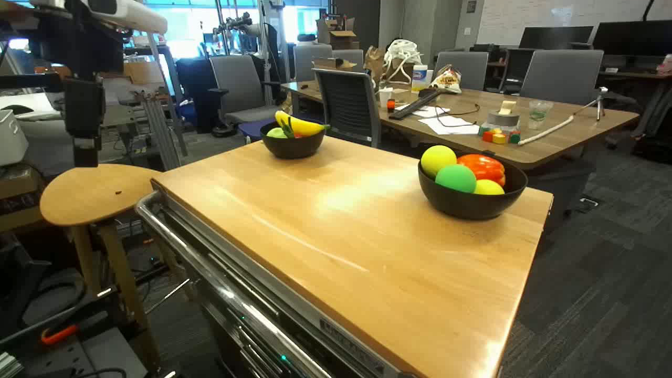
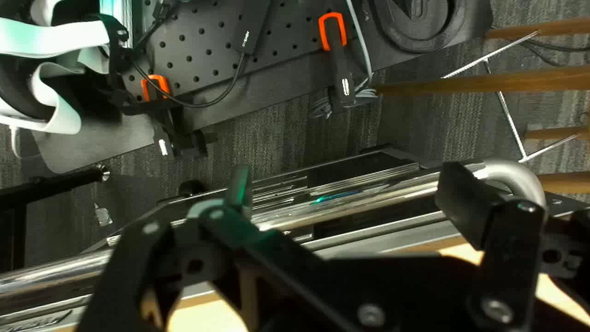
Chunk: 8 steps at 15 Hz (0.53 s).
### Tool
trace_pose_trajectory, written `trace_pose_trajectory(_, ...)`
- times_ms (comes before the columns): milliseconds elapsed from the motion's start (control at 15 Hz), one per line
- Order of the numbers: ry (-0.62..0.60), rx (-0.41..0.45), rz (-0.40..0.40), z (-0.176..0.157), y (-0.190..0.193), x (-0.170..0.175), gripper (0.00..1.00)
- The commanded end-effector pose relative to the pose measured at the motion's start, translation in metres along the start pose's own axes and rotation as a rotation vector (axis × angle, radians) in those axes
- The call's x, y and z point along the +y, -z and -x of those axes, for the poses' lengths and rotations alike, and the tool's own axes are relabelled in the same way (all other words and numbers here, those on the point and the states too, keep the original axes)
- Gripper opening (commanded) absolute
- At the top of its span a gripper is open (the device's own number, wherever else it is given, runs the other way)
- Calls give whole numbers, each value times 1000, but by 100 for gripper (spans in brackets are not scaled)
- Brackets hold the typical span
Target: Take the fruits and vegetables out of the bowls and put them on the table
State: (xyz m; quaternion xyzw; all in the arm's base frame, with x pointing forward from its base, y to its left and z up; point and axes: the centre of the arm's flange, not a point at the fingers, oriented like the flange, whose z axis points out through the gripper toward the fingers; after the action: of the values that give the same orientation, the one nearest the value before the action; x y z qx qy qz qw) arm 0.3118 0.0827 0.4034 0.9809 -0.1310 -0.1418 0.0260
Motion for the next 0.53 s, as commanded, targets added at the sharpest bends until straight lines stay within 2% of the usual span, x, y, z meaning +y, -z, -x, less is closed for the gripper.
trace_pose_trajectory(0,0,2,-1,0,1,0,100)
trace_pose_trajectory(467,1,7,-3,0,3,-1,100)
